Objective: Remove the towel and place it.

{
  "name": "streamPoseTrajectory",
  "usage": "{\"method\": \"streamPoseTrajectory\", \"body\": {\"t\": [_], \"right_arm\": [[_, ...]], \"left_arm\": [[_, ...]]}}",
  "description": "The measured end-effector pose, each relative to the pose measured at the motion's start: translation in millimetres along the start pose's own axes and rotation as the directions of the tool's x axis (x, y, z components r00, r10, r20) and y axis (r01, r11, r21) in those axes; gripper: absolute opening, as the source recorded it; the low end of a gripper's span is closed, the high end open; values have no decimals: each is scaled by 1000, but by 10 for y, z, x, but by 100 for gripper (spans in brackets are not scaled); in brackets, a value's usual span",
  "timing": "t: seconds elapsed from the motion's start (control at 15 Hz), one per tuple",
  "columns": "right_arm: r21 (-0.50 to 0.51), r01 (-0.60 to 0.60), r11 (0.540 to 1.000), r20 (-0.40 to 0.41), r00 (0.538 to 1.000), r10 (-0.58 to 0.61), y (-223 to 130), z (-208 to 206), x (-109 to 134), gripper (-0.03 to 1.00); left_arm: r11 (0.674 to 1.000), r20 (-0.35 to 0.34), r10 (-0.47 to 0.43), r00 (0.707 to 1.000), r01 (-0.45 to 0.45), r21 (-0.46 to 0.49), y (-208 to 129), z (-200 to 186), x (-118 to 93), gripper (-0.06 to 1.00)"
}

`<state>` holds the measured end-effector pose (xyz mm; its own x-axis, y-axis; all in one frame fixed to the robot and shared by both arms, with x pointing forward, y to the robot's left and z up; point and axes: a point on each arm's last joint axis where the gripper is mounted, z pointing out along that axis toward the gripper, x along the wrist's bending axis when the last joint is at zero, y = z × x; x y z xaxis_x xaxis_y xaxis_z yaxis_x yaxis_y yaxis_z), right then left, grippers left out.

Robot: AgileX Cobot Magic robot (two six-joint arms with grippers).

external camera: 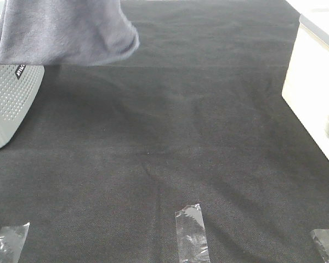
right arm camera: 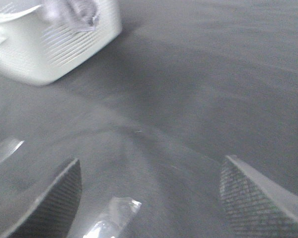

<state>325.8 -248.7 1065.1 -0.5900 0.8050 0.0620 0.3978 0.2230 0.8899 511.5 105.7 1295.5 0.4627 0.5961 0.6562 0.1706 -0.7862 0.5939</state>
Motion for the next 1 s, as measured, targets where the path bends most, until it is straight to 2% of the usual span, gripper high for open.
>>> {"method": "streamPoseTrajectory", "body": {"t": [0.13,0.2,0.33,0.53,0.73,1.0], "right_arm": [[-11,50,999,-114,992,-51,84,268,-102,76],[-45,45,998,-191,980,-53,133,499,-201,76],[-81,4,997,-256,966,-24,185,697,-290,76],[-106,25,994,-381,922,-64,456,960,-204,76],[-50,89,995,-410,906,-102,622,1413,-15,76],[-36,101,994,-408,906,-107,795,1763,-33,76]], "left_arm": [[999,38,-42,998,42,-13,16,-4,-40,0],[996,100,-80,992,84,-29,38,-3,-97,0],[994,146,-95,985,101,-35,57,20,-150,0],[993,183,-103,978,111,-34,76,64,-206,0],[992,201,-109,973,119,-38,83,65,-224,0],[992,210,-112,971,123,-38,85,64,-231,0]]}}
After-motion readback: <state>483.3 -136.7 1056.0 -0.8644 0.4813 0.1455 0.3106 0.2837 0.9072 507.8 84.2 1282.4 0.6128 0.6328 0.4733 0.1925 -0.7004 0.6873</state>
